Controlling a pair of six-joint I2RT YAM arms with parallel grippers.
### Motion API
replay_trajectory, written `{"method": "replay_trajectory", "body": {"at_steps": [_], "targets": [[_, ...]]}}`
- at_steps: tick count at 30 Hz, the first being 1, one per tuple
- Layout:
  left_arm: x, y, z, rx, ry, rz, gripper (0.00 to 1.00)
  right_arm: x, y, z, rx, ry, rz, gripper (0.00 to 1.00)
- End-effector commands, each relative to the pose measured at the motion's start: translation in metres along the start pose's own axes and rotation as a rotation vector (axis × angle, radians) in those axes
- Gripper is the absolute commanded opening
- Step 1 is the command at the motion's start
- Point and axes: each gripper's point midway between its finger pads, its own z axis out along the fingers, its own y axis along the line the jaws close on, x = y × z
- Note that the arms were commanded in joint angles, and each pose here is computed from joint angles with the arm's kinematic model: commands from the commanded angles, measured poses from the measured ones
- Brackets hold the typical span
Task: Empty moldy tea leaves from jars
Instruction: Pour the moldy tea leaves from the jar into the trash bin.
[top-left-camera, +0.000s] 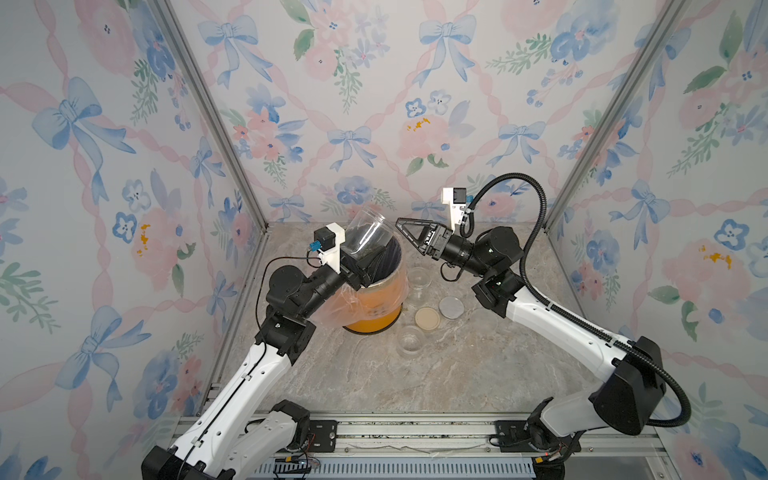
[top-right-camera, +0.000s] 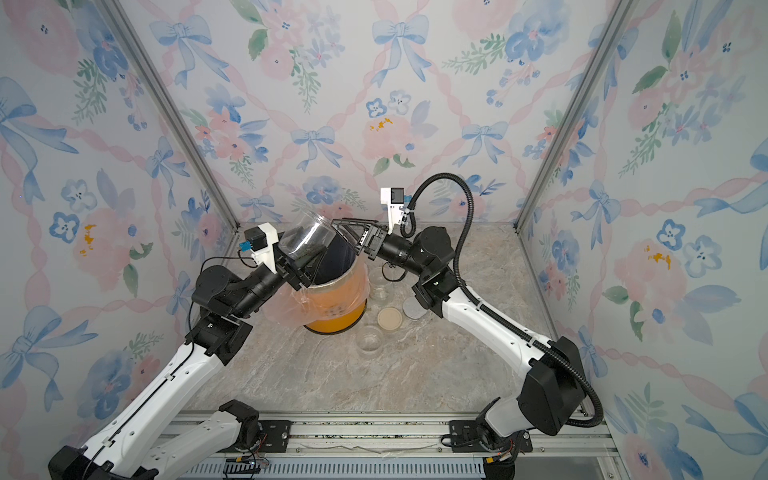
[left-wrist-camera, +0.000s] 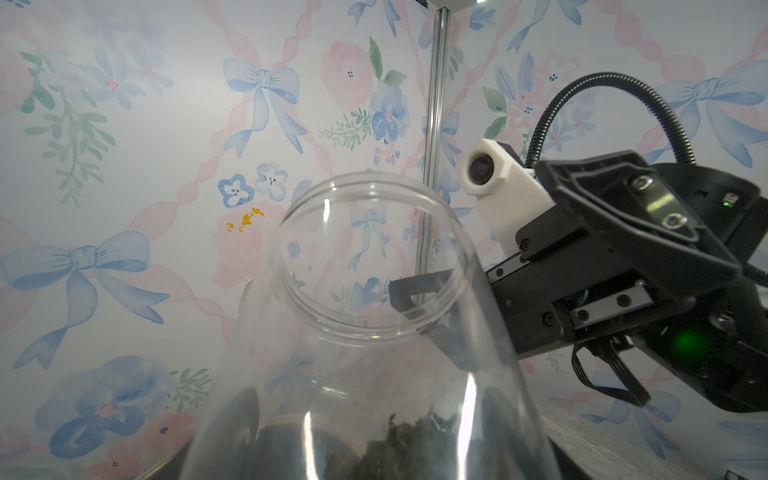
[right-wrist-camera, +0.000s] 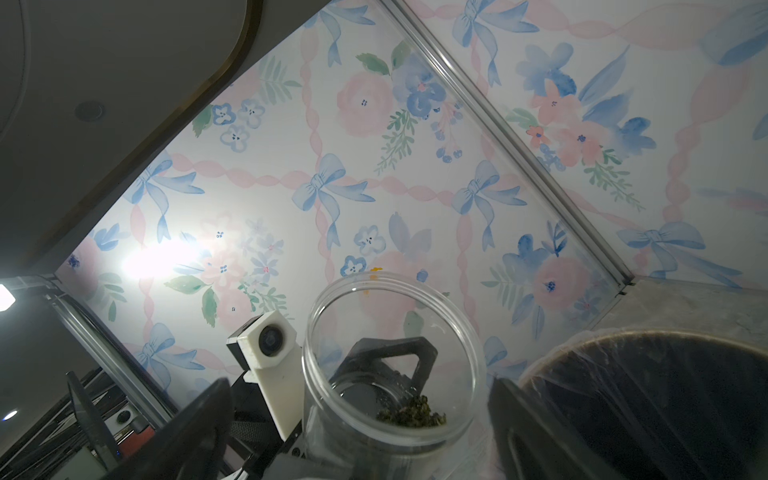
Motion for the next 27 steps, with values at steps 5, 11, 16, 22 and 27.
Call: {"method": "replay_trajectory", "body": {"at_steps": [5, 11, 16, 22, 27], "targets": [[-0.017, -0.004, -0.007, 0.010, -0.055, 0.009, 0.24, 0.010, 0.002, 0.019, -0.023, 0.027, -0.025, 0.96], [-0.022, -0.003, -0.009, 0.004, -0.067, 0.018, 0.24, 0.020, -0.005, 0.027, -0.004, 0.062, -0.022, 0.96], [-0.022, -0.004, -0.010, 0.007, -0.068, 0.019, 0.24, 0.019, -0.003, 0.031, -0.020, 0.060, -0.016, 0.97], [-0.020, -0.004, -0.009, 0.011, -0.062, 0.012, 0.24, 0.013, 0.008, 0.044, -0.072, 0.048, 0.000, 0.97], [-0.019, -0.005, -0.008, 0.015, -0.059, 0.010, 0.24, 0.012, 0.004, 0.056, -0.079, 0.051, 0.016, 0.97]]}}
